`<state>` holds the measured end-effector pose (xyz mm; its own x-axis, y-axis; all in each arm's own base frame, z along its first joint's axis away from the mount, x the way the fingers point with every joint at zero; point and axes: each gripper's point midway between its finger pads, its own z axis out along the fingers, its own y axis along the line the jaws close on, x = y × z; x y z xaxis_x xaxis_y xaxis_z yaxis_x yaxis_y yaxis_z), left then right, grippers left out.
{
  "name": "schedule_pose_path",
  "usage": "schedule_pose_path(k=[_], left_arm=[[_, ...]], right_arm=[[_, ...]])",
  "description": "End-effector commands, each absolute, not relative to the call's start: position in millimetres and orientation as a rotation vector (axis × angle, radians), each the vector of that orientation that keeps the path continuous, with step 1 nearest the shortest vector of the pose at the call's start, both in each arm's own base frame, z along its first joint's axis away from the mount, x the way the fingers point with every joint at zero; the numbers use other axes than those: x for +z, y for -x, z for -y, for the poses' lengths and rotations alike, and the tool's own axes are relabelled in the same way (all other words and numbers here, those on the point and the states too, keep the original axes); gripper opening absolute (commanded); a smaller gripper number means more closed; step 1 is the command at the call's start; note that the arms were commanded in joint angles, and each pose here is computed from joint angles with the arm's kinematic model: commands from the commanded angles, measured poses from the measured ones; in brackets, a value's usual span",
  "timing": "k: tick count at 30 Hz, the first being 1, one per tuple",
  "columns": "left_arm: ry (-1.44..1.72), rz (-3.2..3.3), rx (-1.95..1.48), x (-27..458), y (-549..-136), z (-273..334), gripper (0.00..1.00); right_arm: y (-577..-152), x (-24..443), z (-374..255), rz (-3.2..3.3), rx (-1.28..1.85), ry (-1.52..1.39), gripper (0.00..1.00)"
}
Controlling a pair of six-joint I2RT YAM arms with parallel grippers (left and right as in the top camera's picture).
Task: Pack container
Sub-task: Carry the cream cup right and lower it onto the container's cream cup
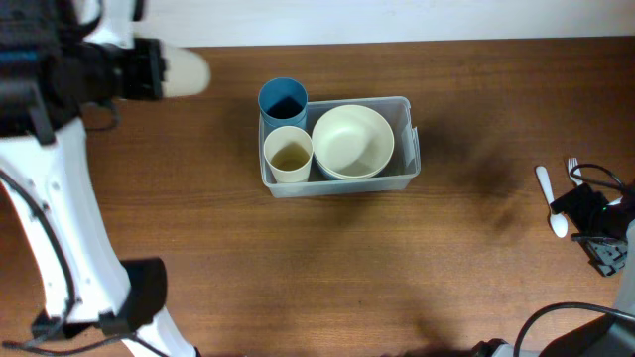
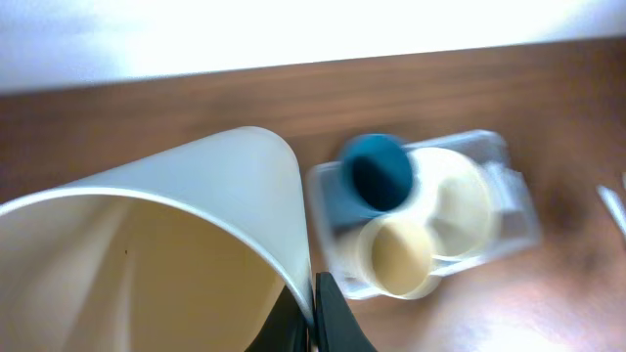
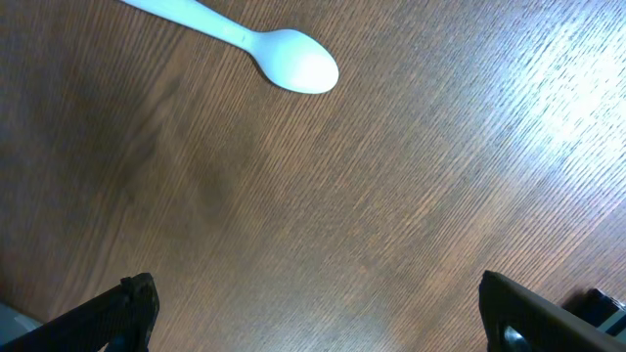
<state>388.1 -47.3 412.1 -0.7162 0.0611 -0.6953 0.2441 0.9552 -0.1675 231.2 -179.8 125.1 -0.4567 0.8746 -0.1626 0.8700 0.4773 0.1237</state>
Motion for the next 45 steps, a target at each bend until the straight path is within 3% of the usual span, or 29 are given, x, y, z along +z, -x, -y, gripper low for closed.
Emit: schedule_pose_path(k=[1,8,17,25,45], left_arm=[[-0.320,-2.284,-0.352,438.5,-355.6,80.1,0.02],[-0.489,-2.349,-0.409,422.1,-317.9,125.1,0.02],[-0.640,-2.564,-0.446,357.5,-301.0,159.5,0.02],[-0.650,-2.627,-0.443,328.1,-309.5,164.2,0.02],[-0.631,-2.567,-0.385,327.3,-335.8,165.9,0.02]], right_arm=[[-231.2,125.6,180.2,-2.509,0.037,-1.522,0.99],[-231.2,125.6,180.2,-2.509,0.037,-1.522,0.99],[-231.2,125.6,180.2,-2.509,0.037,-1.522,0.99],[-231.2,125.6,180.2,-2.509,0.037,-1.522,0.99],[-231.2,125.6,180.2,-2.509,0.037,-1.522,0.99]])
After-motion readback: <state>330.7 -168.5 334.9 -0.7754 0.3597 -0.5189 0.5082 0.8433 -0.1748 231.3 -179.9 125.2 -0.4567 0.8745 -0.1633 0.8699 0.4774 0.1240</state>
